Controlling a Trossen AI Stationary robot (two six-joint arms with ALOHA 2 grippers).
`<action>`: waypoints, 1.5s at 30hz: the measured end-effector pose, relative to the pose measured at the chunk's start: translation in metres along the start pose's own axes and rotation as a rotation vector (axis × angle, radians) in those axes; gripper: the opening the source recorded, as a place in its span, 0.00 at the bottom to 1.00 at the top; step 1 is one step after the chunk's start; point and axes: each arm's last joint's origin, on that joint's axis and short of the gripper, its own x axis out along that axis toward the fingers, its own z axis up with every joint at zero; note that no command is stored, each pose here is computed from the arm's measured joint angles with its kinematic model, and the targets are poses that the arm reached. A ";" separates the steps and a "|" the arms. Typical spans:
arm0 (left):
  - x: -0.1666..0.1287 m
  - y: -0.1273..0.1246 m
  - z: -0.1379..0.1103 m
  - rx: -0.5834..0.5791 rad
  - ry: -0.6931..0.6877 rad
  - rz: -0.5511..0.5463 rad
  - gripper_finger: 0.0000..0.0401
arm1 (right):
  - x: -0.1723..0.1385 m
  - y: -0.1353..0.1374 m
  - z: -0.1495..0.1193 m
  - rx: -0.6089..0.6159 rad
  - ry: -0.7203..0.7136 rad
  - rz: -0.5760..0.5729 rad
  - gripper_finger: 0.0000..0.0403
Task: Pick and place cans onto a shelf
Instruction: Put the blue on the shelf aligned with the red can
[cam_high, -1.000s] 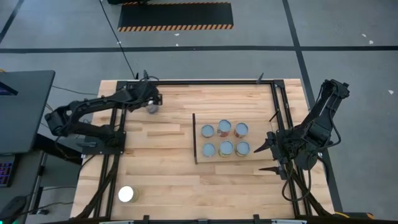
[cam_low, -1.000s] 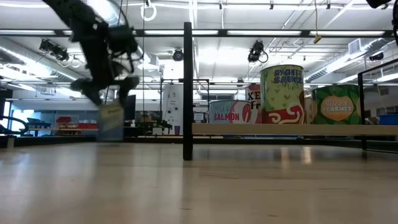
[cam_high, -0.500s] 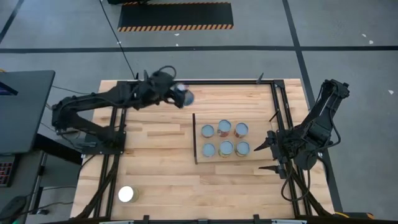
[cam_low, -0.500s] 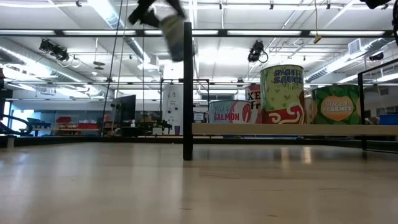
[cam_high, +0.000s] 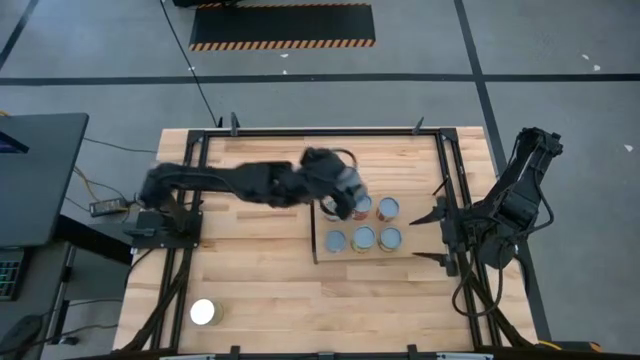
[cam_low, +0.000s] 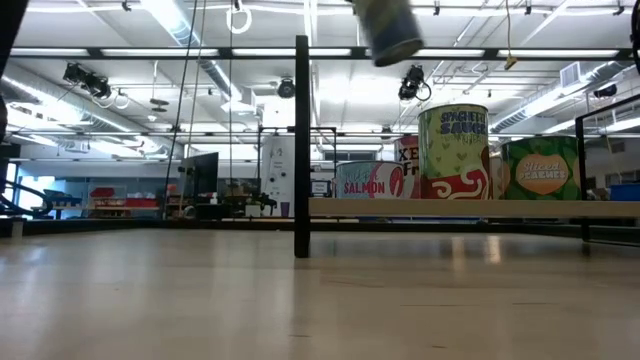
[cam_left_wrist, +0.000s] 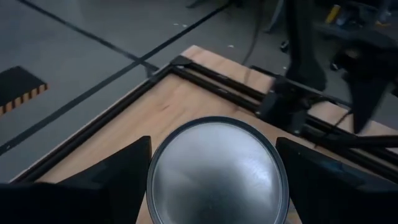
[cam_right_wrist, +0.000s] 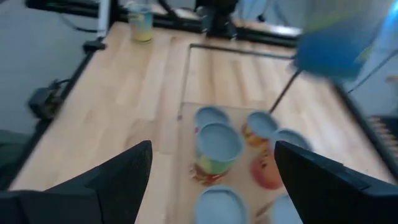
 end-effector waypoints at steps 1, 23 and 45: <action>0.005 -0.009 -0.001 0.014 -0.001 -0.010 0.80 | 0.000 -0.001 0.000 -0.011 -0.011 -0.020 0.86; 0.042 -0.065 -0.026 0.030 -0.087 -0.058 0.80 | 0.033 -0.038 0.042 -0.122 -0.160 -0.150 0.89; 0.062 -0.061 -0.029 -0.035 -0.136 0.025 0.80 | 0.070 -0.078 0.041 -0.084 -0.036 -0.255 0.98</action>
